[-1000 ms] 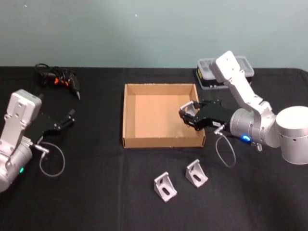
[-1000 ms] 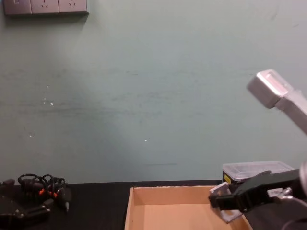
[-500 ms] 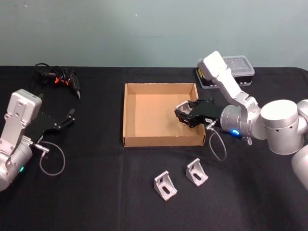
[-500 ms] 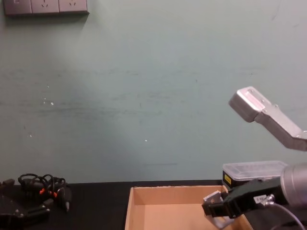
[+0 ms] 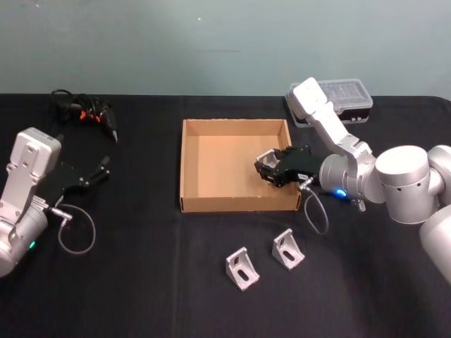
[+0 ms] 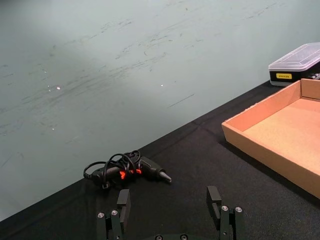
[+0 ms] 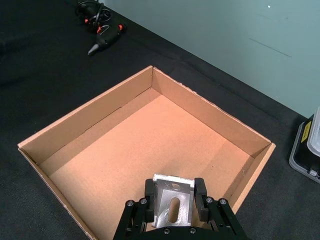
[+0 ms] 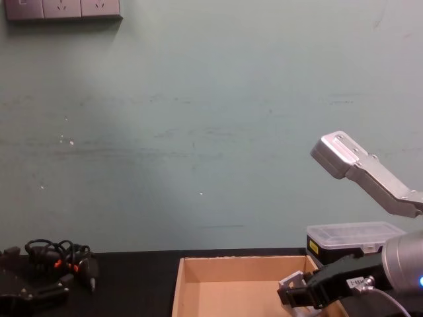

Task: Use one hand to pick up the angle iron from the table and place it into the box.

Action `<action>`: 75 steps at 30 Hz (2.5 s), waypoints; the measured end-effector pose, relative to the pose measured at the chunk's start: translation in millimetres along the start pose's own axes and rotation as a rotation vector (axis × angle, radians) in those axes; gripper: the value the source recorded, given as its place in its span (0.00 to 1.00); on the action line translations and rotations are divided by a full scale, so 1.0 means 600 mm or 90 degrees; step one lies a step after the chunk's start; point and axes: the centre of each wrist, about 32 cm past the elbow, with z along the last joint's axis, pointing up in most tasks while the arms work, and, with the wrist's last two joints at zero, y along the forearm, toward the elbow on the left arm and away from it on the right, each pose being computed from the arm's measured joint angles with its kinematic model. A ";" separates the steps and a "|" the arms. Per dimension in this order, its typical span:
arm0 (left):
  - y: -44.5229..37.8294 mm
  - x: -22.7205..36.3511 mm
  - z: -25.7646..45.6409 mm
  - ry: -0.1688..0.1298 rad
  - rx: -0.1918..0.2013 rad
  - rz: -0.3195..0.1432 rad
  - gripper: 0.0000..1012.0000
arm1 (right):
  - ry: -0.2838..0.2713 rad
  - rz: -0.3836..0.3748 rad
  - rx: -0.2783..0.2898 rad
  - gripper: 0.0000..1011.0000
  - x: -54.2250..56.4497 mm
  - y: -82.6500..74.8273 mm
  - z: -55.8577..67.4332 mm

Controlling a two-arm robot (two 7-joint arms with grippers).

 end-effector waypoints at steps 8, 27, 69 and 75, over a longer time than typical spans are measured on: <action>0.000 0.0000 0.000 0.000 0.000 0.000 0.99 | 0.000 0.004 -0.002 0.52 0.000 0.000 0.000; 0.000 0.0000 0.000 0.000 0.000 0.000 0.99 | -0.001 -0.034 0.058 0.99 -0.007 -0.036 0.003; 0.000 0.0000 0.000 0.000 0.000 0.000 0.99 | 0.036 0.044 0.039 0.99 -0.096 -0.266 -0.071; 0.000 0.0000 0.000 0.000 0.000 0.000 0.99 | 0.042 0.052 0.015 0.99 -0.103 -0.255 -0.087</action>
